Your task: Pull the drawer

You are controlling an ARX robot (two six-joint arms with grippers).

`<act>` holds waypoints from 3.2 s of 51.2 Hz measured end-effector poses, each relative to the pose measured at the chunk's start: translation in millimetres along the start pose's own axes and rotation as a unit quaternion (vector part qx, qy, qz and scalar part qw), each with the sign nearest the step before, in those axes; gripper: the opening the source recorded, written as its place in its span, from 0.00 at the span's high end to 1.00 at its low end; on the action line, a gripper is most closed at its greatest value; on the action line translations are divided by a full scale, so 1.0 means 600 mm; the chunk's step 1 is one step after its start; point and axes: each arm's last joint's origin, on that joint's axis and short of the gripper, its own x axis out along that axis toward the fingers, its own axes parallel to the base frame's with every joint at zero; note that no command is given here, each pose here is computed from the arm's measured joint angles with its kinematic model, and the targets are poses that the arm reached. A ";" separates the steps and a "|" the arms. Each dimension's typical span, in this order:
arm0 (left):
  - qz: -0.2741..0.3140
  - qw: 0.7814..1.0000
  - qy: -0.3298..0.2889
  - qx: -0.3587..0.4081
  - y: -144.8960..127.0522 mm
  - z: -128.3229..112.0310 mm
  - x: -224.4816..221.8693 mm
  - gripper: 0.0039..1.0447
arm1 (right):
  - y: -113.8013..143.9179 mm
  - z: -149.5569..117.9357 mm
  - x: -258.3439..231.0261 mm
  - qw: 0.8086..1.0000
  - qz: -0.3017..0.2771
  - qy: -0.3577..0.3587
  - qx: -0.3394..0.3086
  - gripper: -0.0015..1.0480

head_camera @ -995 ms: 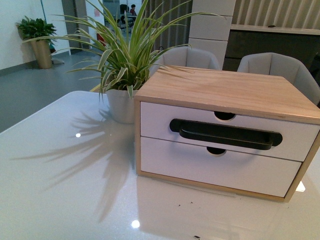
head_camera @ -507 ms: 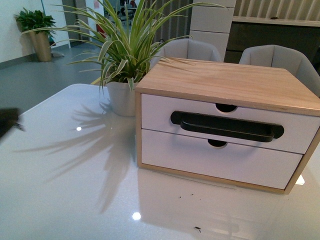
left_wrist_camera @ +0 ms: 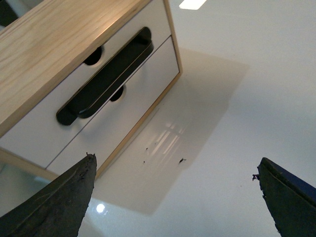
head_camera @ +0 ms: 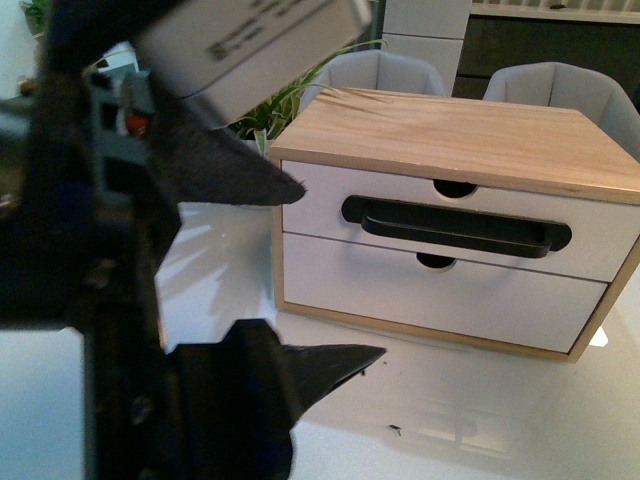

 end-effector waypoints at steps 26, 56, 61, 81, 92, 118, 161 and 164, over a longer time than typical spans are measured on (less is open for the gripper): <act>-0.083 0.992 0.055 0.083 0.045 0.024 0.088 0.07 | 0.021 0.025 0.052 0.986 0.100 0.047 -0.122 0.09; -0.103 0.985 0.086 0.112 0.103 0.026 0.169 0.07 | 0.021 0.016 0.112 0.971 0.139 0.072 -0.180 0.09; -0.103 0.984 0.088 0.111 0.110 0.023 0.182 0.07 | 0.018 0.012 0.125 0.971 0.143 0.069 -0.179 0.09; -0.104 0.985 0.090 0.103 0.138 0.018 0.233 0.07 | 0.000 0.004 0.180 0.972 0.145 0.058 -0.174 0.09; -0.109 0.984 0.098 0.100 0.145 0.014 0.248 0.07 | -0.004 0.002 0.202 0.973 0.146 0.056 -0.170 0.09; -0.095 0.979 0.130 0.125 0.152 -0.019 0.286 0.07 | 0.004 0.002 0.239 0.973 0.148 0.049 -0.168 0.09; -0.180 0.953 0.152 0.192 0.072 -0.032 0.208 0.07 | 0.059 -0.034 0.188 0.945 0.255 0.098 -0.179 0.09; -0.185 0.952 0.151 0.191 0.064 -0.034 0.198 0.07 | 0.066 -0.037 0.180 0.944 0.260 0.098 -0.178 0.09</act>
